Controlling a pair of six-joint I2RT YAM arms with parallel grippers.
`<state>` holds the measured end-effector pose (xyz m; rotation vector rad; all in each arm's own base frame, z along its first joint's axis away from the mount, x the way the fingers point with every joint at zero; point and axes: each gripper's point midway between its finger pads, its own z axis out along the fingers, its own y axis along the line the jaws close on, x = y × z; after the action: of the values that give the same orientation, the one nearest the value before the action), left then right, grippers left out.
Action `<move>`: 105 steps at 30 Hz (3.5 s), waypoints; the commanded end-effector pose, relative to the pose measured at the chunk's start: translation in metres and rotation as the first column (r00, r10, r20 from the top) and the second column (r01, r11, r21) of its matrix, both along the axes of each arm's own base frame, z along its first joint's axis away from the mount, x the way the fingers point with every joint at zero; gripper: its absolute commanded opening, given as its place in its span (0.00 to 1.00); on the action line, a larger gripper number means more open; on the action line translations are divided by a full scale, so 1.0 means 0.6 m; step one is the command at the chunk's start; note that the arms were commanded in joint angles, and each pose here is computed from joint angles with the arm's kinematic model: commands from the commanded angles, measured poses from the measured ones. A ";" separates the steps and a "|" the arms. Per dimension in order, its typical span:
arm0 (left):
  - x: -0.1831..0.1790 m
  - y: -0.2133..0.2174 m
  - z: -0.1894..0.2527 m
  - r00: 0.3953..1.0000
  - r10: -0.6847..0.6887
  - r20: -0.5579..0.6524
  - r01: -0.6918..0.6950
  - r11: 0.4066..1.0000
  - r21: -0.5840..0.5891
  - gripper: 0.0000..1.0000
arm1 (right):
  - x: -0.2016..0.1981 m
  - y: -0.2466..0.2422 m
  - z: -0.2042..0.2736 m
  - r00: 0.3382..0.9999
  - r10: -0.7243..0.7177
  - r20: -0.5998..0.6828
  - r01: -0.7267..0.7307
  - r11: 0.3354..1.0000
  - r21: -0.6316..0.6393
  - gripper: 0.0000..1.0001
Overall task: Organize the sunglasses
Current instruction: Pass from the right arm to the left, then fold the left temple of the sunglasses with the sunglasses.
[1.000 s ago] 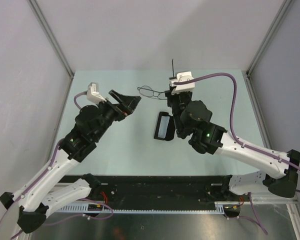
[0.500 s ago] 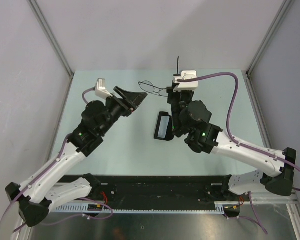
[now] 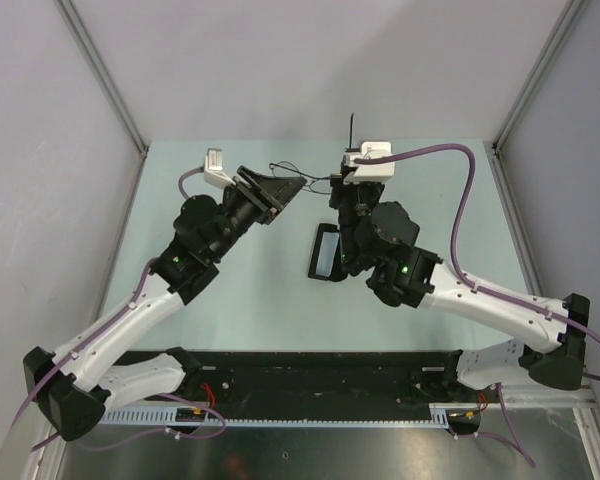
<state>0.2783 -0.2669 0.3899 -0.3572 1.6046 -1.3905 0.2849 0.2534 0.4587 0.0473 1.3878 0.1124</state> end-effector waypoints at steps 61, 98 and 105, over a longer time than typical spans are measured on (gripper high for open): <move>0.052 0.071 0.002 0.956 0.285 0.068 -0.290 0.953 0.085 0.00 | -0.040 0.058 0.018 0.974 0.227 0.009 -0.227 0.974 -0.009 0.88; -0.068 -0.017 0.039 0.895 -0.407 0.182 0.364 0.903 0.226 0.01 | -0.208 0.007 -0.040 0.421 0.903 -0.091 -0.903 0.408 -0.133 0.27; -0.083 -0.023 0.044 0.862 -0.468 0.195 0.421 0.875 0.240 0.01 | -0.257 0.027 -0.039 0.248 0.965 -0.090 -0.961 0.232 -0.151 0.01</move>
<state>0.2398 -0.2789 0.3915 0.2021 1.7297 -1.4982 0.1543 0.2623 0.4214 -0.9353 1.3168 0.9682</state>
